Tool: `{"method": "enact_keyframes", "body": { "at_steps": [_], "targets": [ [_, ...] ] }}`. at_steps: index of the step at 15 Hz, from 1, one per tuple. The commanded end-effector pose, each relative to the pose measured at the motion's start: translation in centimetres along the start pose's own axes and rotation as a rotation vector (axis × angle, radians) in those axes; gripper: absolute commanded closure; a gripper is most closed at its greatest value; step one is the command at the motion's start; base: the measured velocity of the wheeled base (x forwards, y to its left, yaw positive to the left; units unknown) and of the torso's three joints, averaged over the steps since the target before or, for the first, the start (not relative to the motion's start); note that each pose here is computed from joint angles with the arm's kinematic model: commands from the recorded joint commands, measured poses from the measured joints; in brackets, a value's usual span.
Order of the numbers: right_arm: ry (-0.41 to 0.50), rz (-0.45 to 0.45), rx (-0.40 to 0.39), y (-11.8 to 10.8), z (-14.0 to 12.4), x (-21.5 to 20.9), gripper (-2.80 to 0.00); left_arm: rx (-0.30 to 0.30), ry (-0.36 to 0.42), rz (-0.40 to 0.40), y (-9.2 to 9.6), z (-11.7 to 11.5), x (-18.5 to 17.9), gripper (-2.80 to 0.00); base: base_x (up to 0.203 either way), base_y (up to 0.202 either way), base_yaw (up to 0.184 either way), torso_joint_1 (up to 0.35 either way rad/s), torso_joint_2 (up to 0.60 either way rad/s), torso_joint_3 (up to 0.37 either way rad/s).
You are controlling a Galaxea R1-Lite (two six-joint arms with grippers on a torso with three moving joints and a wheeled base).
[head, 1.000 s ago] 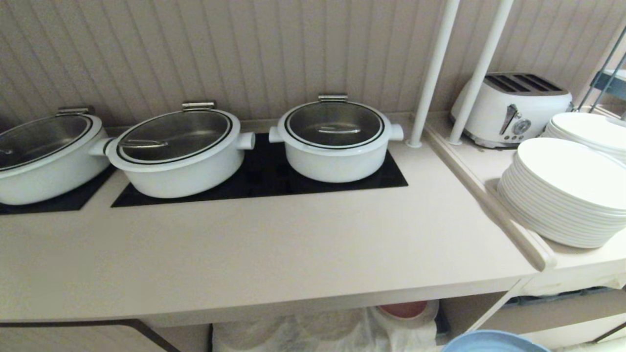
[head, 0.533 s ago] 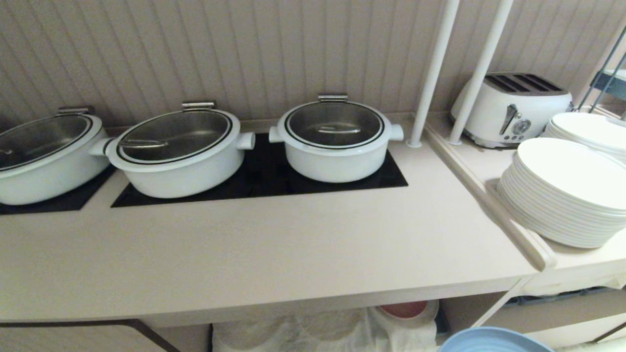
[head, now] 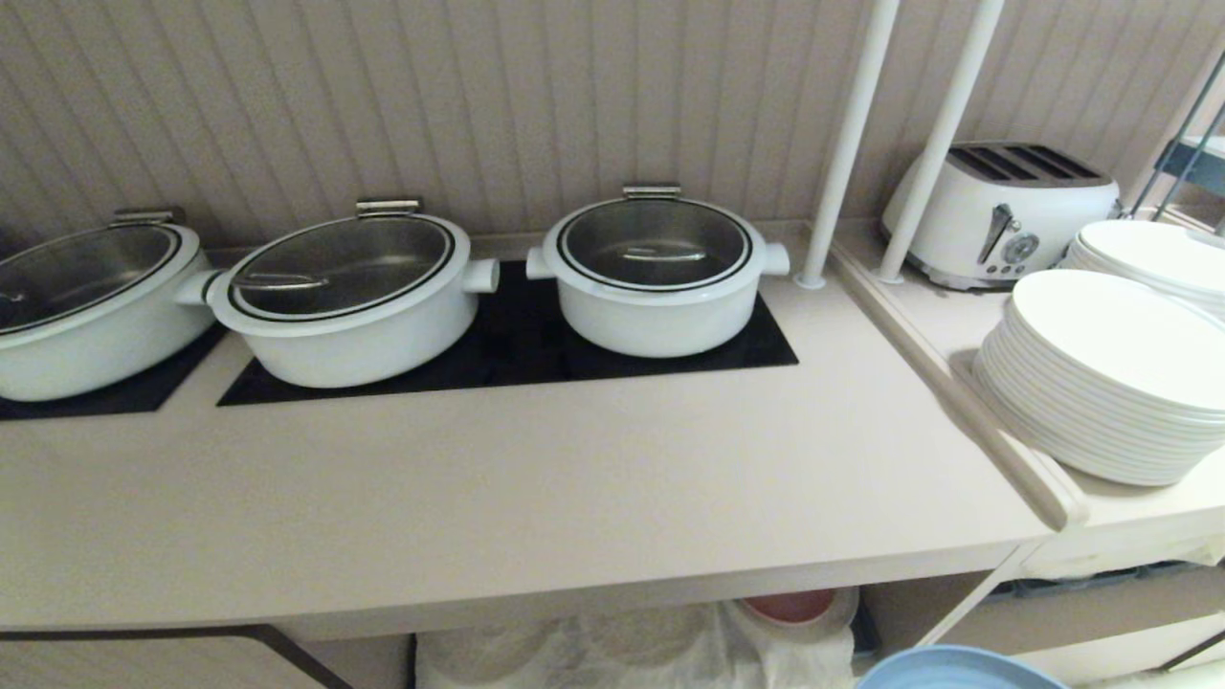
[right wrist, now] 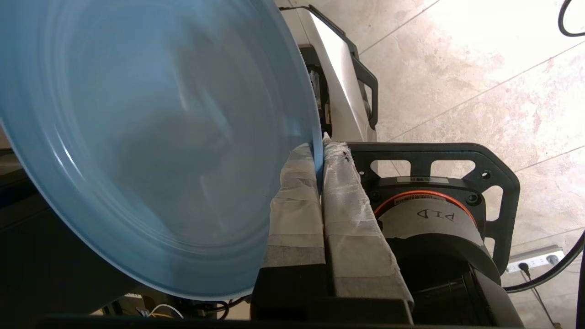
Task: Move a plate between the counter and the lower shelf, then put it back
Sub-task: Put the plate in the cupboard
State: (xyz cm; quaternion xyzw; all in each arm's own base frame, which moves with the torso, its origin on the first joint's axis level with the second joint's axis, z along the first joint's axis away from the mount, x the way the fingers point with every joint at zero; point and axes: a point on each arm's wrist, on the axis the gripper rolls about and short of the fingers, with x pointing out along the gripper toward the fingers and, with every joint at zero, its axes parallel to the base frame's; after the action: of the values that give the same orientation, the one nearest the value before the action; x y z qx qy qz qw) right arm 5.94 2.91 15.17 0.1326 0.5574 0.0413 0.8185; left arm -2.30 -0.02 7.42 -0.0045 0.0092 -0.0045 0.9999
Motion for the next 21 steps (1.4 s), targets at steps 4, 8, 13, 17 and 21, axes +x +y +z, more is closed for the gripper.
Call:
{"method": "enact_keyframes", "body": {
  "at_steps": [4,8,13,17,21],
  "targets": [
    [0.027,-0.017,0.007,0.18,0.28,0.39,0.00,0.001,0.000,0.000,0.00,-0.01,0.00,0.00,0.000,0.000,0.000,0.000,0.00,0.000],
    [0.042,-0.024,0.007,0.08,0.14,0.62,0.00,0.000,0.000,0.000,0.00,-0.01,0.00,0.00,0.000,0.000,0.000,0.000,0.00,0.000],
    [0.047,-0.012,0.008,0.11,0.13,0.57,0.00,0.000,0.000,0.000,0.00,-0.01,0.00,0.00,0.000,0.000,0.000,0.000,0.00,0.000],
    [0.047,-0.010,0.008,0.08,0.08,0.56,0.00,0.000,0.000,0.000,0.00,-0.01,0.00,0.00,0.000,0.000,0.000,0.000,0.00,0.000],
    [0.047,-0.010,0.008,0.08,0.08,0.56,0.00,0.000,0.000,0.000,0.00,-0.01,0.00,0.00,0.000,0.000,0.000,-0.108,0.23,0.120]
  ]
}}
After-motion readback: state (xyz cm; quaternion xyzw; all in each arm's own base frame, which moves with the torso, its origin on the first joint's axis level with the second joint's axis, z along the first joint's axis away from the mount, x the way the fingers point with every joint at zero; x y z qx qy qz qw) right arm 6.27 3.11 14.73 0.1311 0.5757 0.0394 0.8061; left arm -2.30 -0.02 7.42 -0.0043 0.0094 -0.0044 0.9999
